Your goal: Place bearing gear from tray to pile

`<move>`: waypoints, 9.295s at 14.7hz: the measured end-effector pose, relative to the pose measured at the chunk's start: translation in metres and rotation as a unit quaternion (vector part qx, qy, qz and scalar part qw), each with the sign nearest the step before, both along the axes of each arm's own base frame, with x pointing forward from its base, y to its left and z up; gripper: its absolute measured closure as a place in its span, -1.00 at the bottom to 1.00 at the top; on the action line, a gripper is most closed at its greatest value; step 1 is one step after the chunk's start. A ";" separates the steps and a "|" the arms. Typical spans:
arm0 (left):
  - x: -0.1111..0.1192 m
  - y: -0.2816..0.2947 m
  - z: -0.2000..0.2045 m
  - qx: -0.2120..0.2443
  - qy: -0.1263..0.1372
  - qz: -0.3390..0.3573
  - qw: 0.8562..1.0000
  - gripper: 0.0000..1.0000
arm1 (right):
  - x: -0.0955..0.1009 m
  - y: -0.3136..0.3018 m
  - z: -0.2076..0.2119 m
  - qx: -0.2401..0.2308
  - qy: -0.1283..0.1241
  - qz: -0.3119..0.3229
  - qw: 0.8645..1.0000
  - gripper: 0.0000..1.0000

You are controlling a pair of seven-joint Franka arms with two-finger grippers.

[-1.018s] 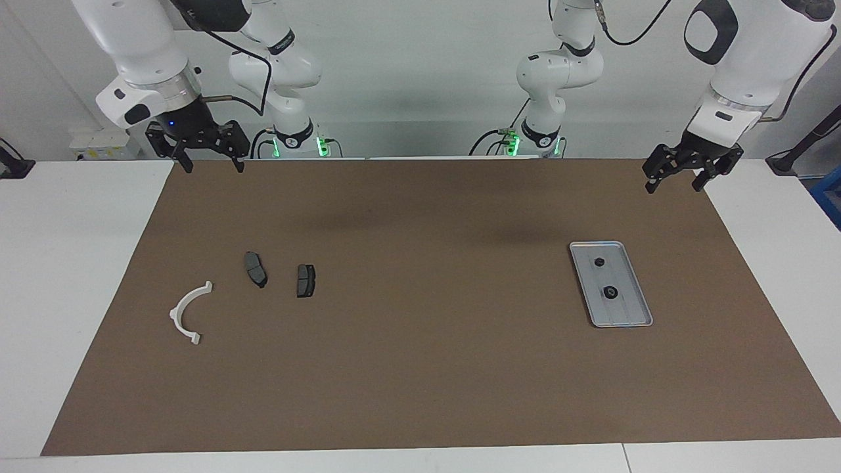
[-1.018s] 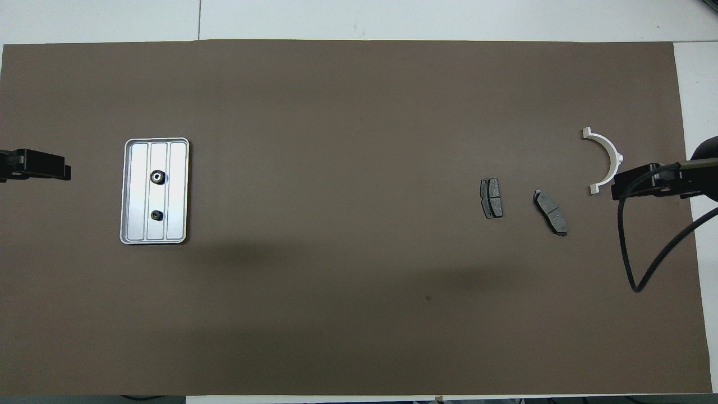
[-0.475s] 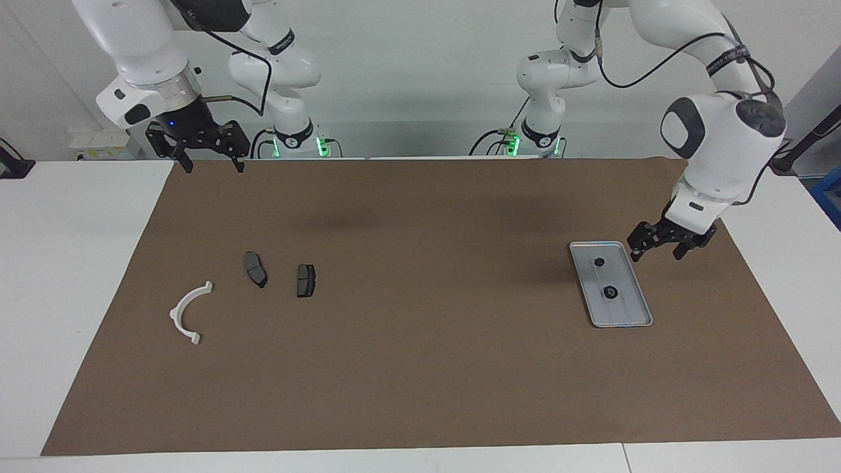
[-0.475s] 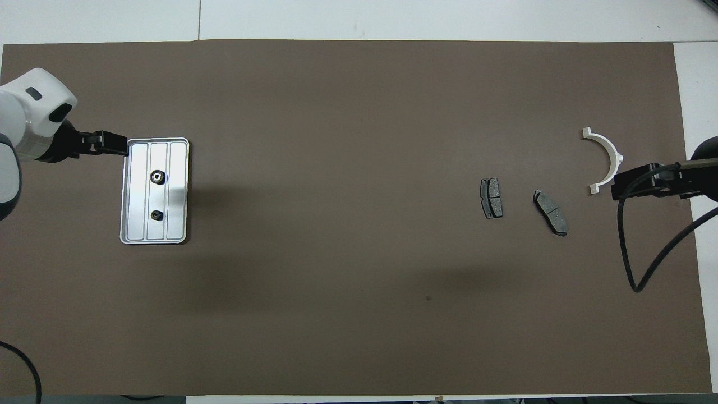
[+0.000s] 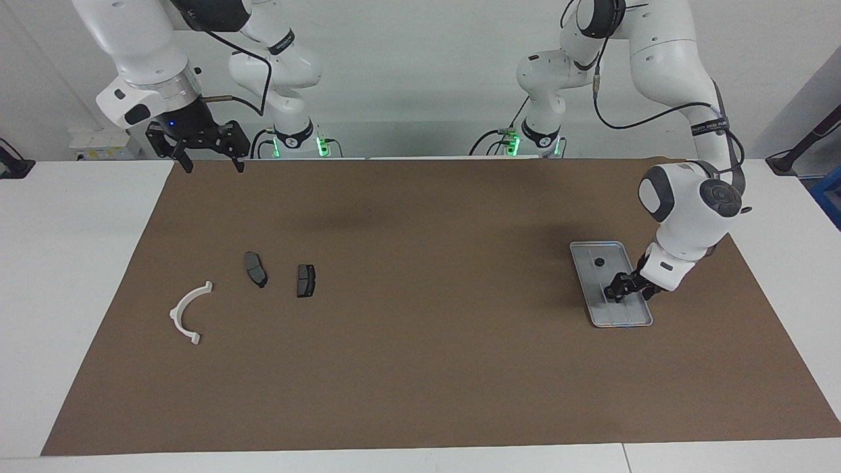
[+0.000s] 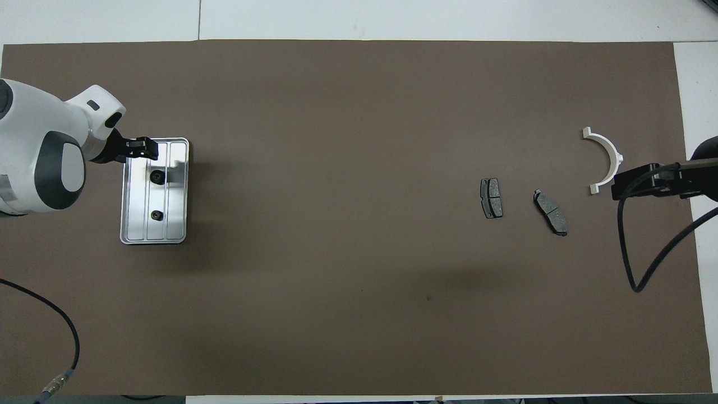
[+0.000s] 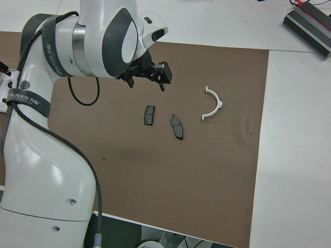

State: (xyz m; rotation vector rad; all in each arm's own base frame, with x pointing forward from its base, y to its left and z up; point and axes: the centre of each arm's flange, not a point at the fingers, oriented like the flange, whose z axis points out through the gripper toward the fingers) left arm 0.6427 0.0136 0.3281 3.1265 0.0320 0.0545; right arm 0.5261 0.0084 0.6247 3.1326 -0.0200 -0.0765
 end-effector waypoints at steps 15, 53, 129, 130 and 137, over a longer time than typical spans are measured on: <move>-0.019 -0.014 -0.029 -0.003 0.013 0.034 0.999 -0.21 | 0.000 0.000 0.000 0.000 0.000 0.000 1.000 -1.00; -0.082 -0.402 -0.022 -0.020 0.013 0.167 0.986 0.10 | 0.004 -0.001 -0.016 0.001 -0.004 0.012 1.000 -1.00; -0.059 -0.029 0.072 -0.014 0.010 0.082 0.997 0.52 | 0.059 0.449 -0.336 -0.003 -0.026 -0.179 0.984 0.37; -0.059 -0.029 0.072 -0.014 0.009 0.081 0.997 0.52 | 0.059 0.449 -0.336 -0.003 -0.025 -0.179 0.983 0.37; -0.055 -0.055 0.082 -0.021 0.000 0.095 0.995 0.52 | 0.079 0.399 -0.272 -0.035 -0.007 -0.175 0.984 0.37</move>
